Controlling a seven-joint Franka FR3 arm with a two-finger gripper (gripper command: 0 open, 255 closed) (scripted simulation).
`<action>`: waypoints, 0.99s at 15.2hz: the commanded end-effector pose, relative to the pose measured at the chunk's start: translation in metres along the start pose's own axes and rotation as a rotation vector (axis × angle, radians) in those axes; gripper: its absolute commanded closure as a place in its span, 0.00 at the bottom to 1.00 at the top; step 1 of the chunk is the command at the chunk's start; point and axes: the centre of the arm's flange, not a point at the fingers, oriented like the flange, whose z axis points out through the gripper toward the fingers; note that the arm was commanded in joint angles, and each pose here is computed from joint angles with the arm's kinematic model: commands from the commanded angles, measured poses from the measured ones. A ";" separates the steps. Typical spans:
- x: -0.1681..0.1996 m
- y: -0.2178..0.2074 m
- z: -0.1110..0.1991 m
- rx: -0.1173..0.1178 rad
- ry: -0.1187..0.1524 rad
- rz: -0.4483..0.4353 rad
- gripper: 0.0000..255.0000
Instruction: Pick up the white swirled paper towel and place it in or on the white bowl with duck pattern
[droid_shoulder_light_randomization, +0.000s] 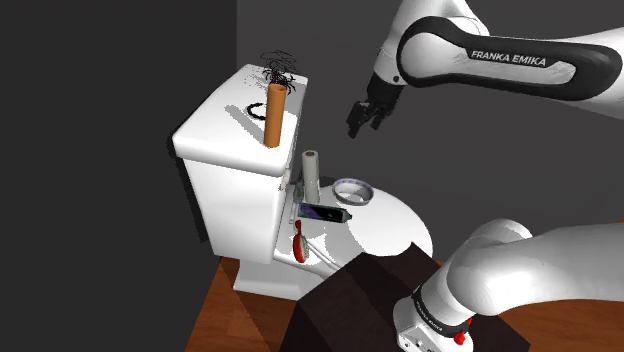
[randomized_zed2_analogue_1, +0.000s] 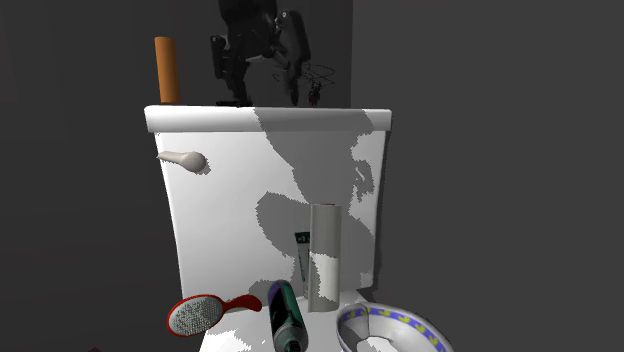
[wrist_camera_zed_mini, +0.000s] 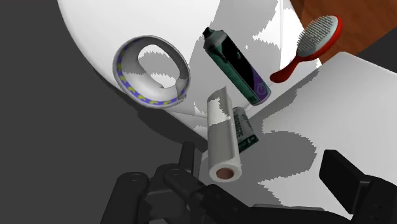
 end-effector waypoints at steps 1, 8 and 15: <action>0.015 0.001 0.021 0.007 -0.004 0.013 0.00; 0.071 0.003 0.097 0.033 -0.027 0.055 0.00; 0.124 0.005 0.175 0.058 -0.050 0.098 0.00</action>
